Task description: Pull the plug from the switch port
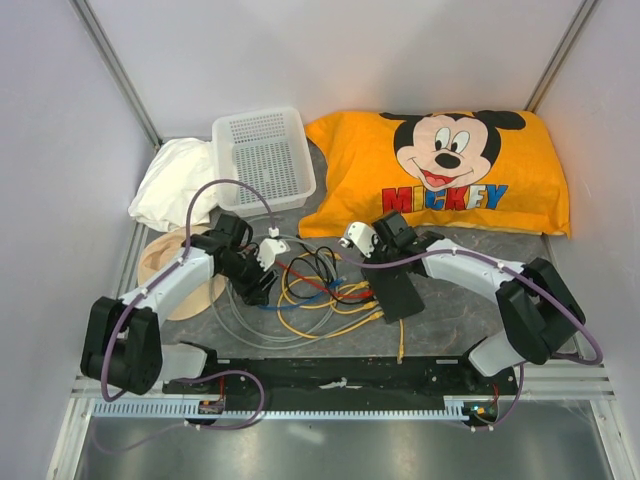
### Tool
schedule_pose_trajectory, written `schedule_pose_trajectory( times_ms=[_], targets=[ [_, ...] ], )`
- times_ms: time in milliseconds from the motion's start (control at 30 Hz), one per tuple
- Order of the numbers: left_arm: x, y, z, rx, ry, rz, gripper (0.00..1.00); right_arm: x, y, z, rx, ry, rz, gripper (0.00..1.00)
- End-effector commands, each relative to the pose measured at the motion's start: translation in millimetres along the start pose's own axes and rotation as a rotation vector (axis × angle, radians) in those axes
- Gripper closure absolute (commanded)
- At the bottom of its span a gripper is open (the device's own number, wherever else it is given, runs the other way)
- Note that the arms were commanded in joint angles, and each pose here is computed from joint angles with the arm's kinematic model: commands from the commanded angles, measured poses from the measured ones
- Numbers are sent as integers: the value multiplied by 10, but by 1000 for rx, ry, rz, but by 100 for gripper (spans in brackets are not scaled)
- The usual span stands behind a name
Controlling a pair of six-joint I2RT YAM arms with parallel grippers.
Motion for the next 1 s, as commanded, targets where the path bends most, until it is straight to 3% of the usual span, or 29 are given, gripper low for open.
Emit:
schedule_pose_trajectory(
  times_ms=[0,200,367,400,433,533,800,967],
  targets=[
    [144,-9,90,199,-36,-71,36,17,150,-470,31,188,67,99],
    [365,-257,8,279,36,-222,44,9,156,-476,29,173,64,98],
    [442,-246,-175,307,137,-230,57,-1,161,-494,27,171,63,97],
    [431,-242,-225,323,163,-218,63,-1,157,-495,28,171,63,97],
    [413,-259,-280,332,177,-207,77,-7,149,-483,26,166,58,97],
    [324,-231,-427,370,252,-156,94,-20,146,-492,26,166,53,97],
    [-48,-27,-805,327,334,-6,98,-31,161,-585,32,178,57,96],
    [-158,241,-1087,194,413,75,98,-22,164,-603,34,180,59,96]
  ],
)
Point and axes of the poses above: each gripper's point midway between its finger pads, its own x axis out along the fingers, its own y axis along the line the jaws close on, z = x × y, the point moved 6 cm from there along -x, back along the fingers, and after that the axes turned 13 degrees about x, right-handed, at the moved point
